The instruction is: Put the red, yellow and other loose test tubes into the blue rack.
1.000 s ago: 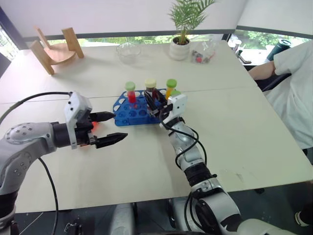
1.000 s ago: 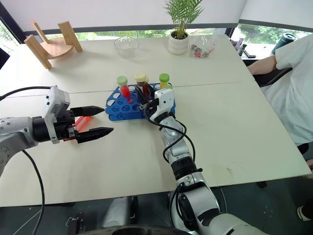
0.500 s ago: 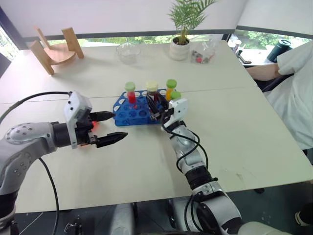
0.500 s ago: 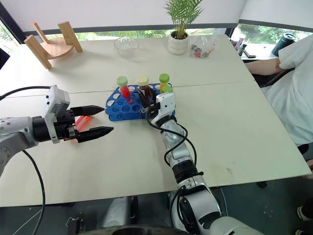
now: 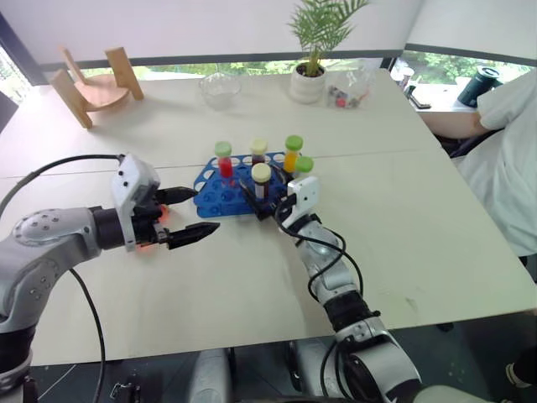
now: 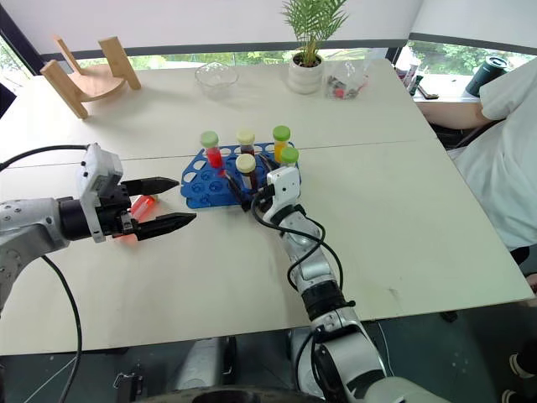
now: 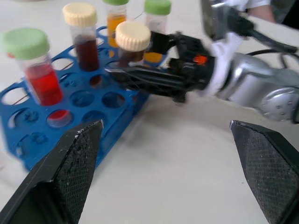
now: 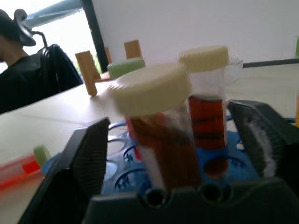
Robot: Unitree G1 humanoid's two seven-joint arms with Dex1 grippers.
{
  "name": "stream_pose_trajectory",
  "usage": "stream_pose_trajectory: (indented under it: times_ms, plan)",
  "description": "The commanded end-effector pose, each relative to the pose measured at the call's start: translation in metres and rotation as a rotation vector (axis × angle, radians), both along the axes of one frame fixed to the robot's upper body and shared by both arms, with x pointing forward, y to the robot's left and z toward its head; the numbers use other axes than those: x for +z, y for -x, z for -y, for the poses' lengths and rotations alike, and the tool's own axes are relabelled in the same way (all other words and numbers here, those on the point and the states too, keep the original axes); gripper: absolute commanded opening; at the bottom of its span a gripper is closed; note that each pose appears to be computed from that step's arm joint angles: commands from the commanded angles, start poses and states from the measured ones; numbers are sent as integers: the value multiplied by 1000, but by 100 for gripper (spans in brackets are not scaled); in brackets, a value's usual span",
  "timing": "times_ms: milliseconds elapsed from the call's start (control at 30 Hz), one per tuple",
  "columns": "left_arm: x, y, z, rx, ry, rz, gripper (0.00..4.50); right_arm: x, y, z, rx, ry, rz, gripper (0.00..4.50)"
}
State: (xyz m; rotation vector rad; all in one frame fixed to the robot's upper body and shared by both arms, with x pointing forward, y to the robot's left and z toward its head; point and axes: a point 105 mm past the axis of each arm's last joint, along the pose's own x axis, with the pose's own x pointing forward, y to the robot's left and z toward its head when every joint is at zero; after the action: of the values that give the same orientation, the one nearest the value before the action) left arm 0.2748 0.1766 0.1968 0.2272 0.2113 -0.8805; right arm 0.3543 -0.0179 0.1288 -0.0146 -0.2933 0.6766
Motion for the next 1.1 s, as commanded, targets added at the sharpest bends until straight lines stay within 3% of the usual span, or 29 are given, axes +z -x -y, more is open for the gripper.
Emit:
stream_pose_trajectory:
  times_ms: [33, 267, 500, 800, 867, 1033, 1100]
  plan:
    - [4, -15, -24, 144, -113, 43, 450, 21, 23, 14, 125, 76, 7, 445]
    - [-3, -38, -74, 340, -304, -239, 450, 57, 87, 56, 582, 432, -37, 445]
    - [-24, -65, -92, 426, -322, -426, 450, 90, 96, 68, 702, 570, 33, 445]
    - [-56, -83, -80, 396, -300, -570, 450, 98, 100, 68, 674, 594, 63, 445]
    - [-64, -83, -79, 383, -309, -595, 397, 99, 99, 69, 652, 597, 68, 450]
    - [-68, -85, -81, 371, -322, -589, 165, 99, 97, 75, 613, 598, 55, 450]
    - [-52, -91, -73, 334, -238, -533, 80, 97, 97, 78, 596, 602, 46, 450]
